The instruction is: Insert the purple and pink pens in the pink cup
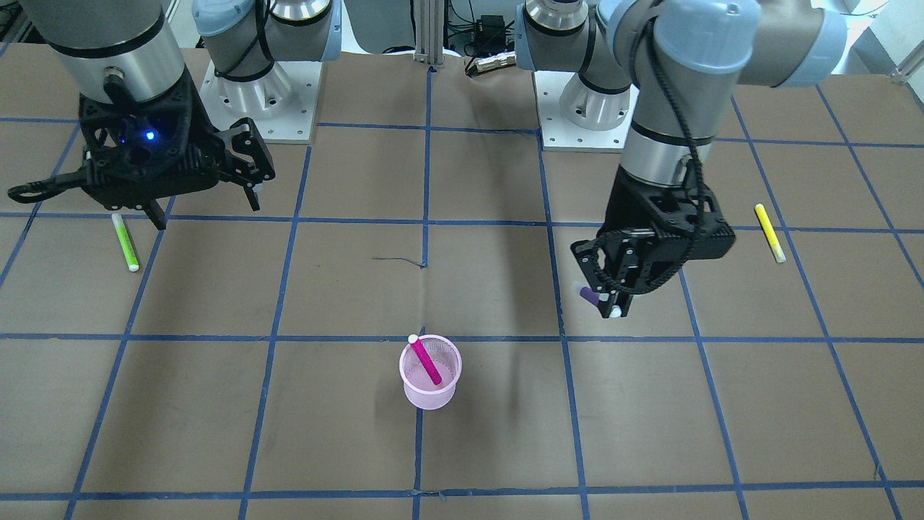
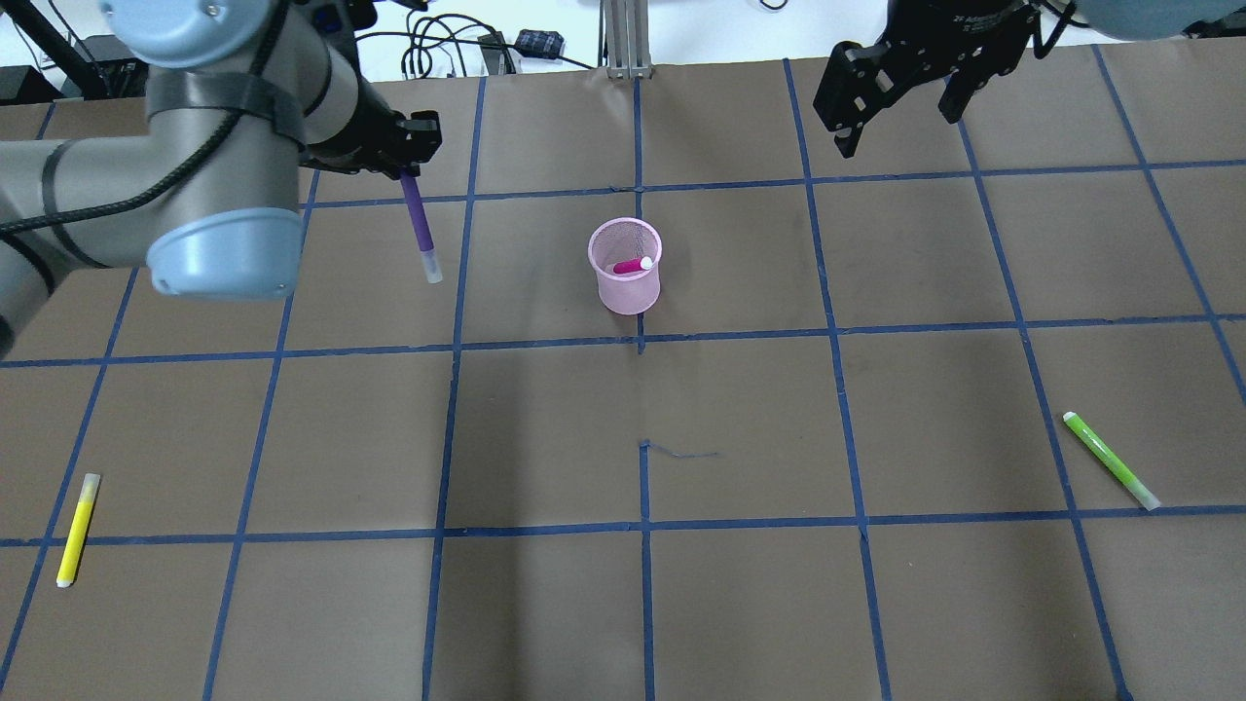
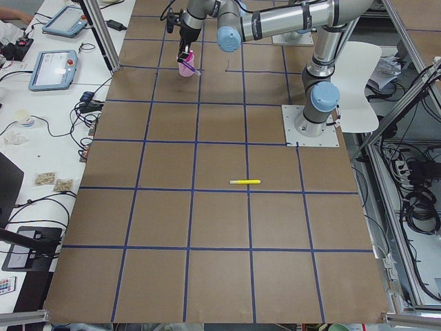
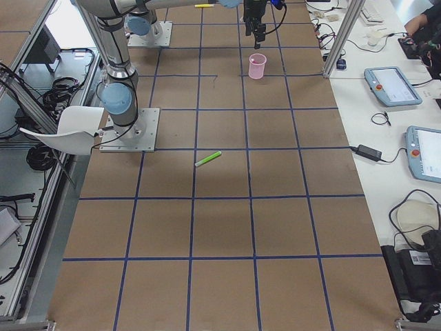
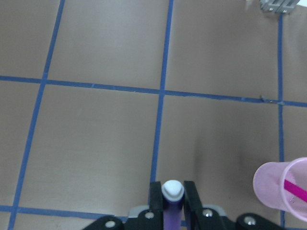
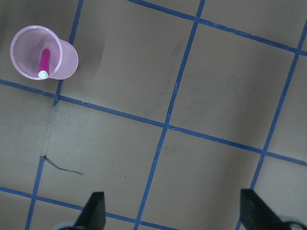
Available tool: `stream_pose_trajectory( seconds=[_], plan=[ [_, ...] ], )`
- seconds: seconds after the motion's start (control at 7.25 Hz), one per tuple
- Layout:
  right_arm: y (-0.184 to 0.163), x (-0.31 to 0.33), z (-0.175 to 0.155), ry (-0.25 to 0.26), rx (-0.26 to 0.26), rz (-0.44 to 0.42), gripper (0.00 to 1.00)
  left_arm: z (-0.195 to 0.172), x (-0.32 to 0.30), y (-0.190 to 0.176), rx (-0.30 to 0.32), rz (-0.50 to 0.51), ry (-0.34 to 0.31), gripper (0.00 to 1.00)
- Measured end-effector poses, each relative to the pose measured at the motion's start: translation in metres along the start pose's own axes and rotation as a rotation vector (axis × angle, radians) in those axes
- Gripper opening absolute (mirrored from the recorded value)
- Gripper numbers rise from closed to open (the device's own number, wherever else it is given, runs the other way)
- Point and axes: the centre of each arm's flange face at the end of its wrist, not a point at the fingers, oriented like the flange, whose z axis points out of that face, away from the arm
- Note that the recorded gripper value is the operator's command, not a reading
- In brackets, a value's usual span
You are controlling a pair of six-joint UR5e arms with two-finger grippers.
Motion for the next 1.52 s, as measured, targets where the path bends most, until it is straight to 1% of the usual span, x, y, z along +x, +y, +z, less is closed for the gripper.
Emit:
stream_pose_trajectory(
  seconds=[0.14,0.28,0.41,0.69,0.97,1.52],
  plan=[
    [0.005,-0.001,0.001,-0.004,-0.007,0.105,1.0,0.003,0.03,0.005,0.052,-0.01,0.032,0.0],
    [0.009,-0.005,0.006,-0.009,-0.014,0.16,1.0,0.007,0.059,0.011,0.091,-0.024,0.067,0.0],
    [0.016,-0.008,0.011,-0.014,-0.012,0.175,1.0,0.012,0.085,0.017,0.113,-0.027,0.094,0.0],
    [0.027,-0.011,0.018,-0.013,0.023,0.182,1.0,0.03,0.114,0.024,0.134,-0.018,0.124,0.0],
    [0.029,-0.012,0.02,-0.014,0.049,0.187,1.0,0.047,0.126,0.028,0.134,-0.005,0.132,0.0],
    [0.033,-0.012,0.015,-0.011,0.063,0.19,1.0,0.078,0.132,0.031,0.125,0.004,0.131,0.0]
  ],
)
